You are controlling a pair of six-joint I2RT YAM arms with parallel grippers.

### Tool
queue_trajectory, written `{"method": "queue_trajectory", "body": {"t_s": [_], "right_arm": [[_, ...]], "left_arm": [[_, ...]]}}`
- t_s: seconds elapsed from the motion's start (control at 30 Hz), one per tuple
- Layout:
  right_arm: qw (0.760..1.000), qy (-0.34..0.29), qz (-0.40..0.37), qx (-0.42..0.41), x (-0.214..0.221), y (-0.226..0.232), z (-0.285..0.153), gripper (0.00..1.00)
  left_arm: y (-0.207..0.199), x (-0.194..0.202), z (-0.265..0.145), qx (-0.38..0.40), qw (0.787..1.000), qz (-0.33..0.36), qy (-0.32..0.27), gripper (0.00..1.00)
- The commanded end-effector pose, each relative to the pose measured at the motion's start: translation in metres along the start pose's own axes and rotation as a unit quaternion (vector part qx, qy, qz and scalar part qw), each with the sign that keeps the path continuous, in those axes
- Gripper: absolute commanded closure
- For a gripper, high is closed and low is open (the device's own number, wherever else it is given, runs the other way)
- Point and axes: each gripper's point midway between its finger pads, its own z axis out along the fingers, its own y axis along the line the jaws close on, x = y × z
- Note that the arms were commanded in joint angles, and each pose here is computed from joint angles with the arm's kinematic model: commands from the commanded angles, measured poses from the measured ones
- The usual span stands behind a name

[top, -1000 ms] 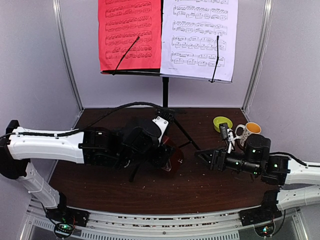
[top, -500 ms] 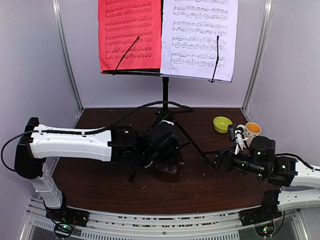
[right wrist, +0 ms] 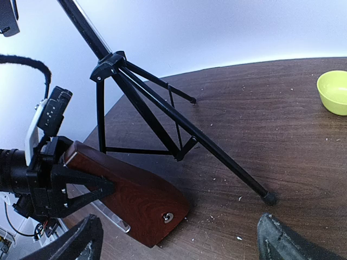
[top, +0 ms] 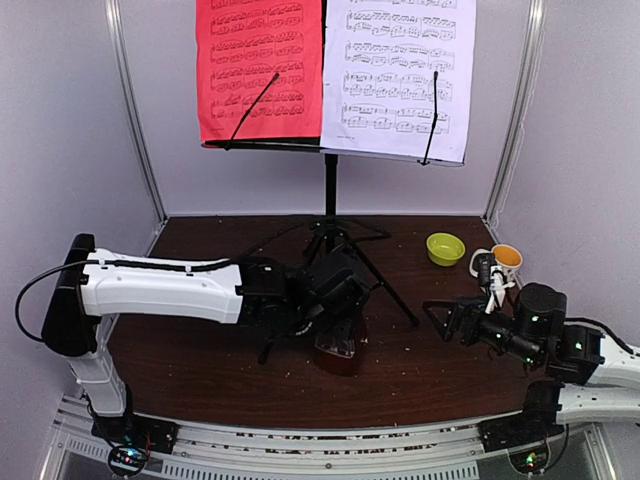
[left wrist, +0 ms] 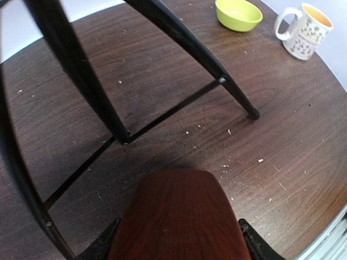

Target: Set up the instrument practice props

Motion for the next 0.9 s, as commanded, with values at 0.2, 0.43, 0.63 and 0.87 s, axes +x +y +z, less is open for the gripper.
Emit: {"method": "queue_trajectory", "body": {"t_s": [0.2, 0.43, 0.63, 0.87], "right_arm": [[0.999, 0.006, 0.042, 0.032, 0.006, -0.012, 0.003, 0.00], [0.995, 0.079, 0.030, 0.061, 0.017, -0.004, 0.022, 0.00], [0.996, 0.086, 0.034, -0.001, 0.012, 0.023, 0.029, 0.00], [0.996, 0.084, 0.036, 0.002, 0.006, 0.026, 0.028, 0.00]], "left_arm": [[-0.040, 0.006, 0.015, 0.090, 0.993, 0.071, 0.003, 1.00], [-0.072, 0.026, 0.004, 0.202, 0.954, 0.221, 0.014, 0.99], [-0.077, 0.046, 0.007, 0.229, 0.924, 0.302, 0.048, 0.99], [-0.083, 0.049, 0.001, 0.292, 0.909, 0.294, 0.055, 0.95]]}}
